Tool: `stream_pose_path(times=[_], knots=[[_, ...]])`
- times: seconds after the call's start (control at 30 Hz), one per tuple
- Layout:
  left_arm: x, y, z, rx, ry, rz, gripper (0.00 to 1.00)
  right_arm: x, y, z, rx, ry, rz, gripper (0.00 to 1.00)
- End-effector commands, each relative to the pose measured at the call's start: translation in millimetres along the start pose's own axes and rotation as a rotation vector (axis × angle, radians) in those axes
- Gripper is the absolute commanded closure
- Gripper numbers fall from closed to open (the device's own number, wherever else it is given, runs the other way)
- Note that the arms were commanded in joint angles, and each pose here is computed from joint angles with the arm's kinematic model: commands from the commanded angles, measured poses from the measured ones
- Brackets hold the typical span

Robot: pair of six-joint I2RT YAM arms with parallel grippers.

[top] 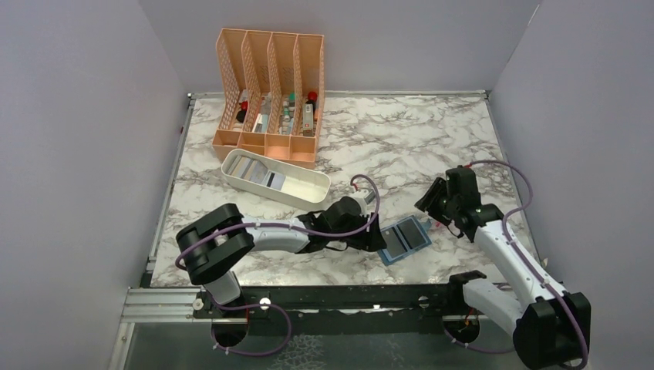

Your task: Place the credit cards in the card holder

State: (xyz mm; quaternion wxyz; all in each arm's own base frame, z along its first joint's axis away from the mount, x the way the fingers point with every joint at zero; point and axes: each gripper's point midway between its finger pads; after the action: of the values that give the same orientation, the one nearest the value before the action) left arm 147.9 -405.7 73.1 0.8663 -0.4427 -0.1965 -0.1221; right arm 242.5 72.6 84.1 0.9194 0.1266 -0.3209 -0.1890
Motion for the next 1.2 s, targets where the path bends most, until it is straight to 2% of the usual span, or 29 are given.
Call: stream_pose_path(times=[0.0,0.13,0.27,0.33,0.47,0.57,0.77,0.9,1.03,1.17], knots=[[3,3,-8,0.003,-0.037,0.049,0.39,19,-17,-4,-0.125,-0.057,0.052,0.44],[-7,11,-22,0.003,-0.013,0.098,0.31,6,-28,-20,-0.169,0.000,0.078,0.42],[-13,17,-30,0.005,-0.009,0.135,0.30,0,-34,-30,-0.203,0.046,0.097,0.39],[-12,17,-32,0.006,-0.015,0.138,0.30,-3,-36,-33,-0.216,0.057,0.095,0.34],[-6,16,-32,0.010,-0.044,0.137,0.30,-13,-35,-39,-0.200,0.098,0.095,0.34],[4,8,-28,-0.011,-0.080,0.131,0.30,-26,-31,-40,-0.155,0.137,0.083,0.38],[36,-25,-5,-0.100,-0.177,0.093,0.30,-45,-18,-36,-0.032,0.168,0.062,0.53],[48,-31,11,-0.128,-0.206,0.086,0.30,-61,-4,-34,0.067,0.220,0.023,0.63],[49,-12,27,-0.040,-0.217,0.063,0.30,-82,2,-31,0.140,0.271,-0.011,0.67],[35,24,44,0.138,-0.181,0.019,0.29,-99,13,-21,0.200,0.319,-0.019,0.64]])
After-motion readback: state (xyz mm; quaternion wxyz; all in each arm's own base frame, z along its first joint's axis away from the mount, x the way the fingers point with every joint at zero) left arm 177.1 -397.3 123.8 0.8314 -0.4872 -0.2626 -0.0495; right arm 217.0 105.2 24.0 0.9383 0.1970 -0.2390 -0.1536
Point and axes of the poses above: each gripper's point midway between its finger pads, its own z axis back along the fingers, its own y axis along the line the jaws close on, x = y × z, and after that the axes turned 7 degrees about z, right-handed
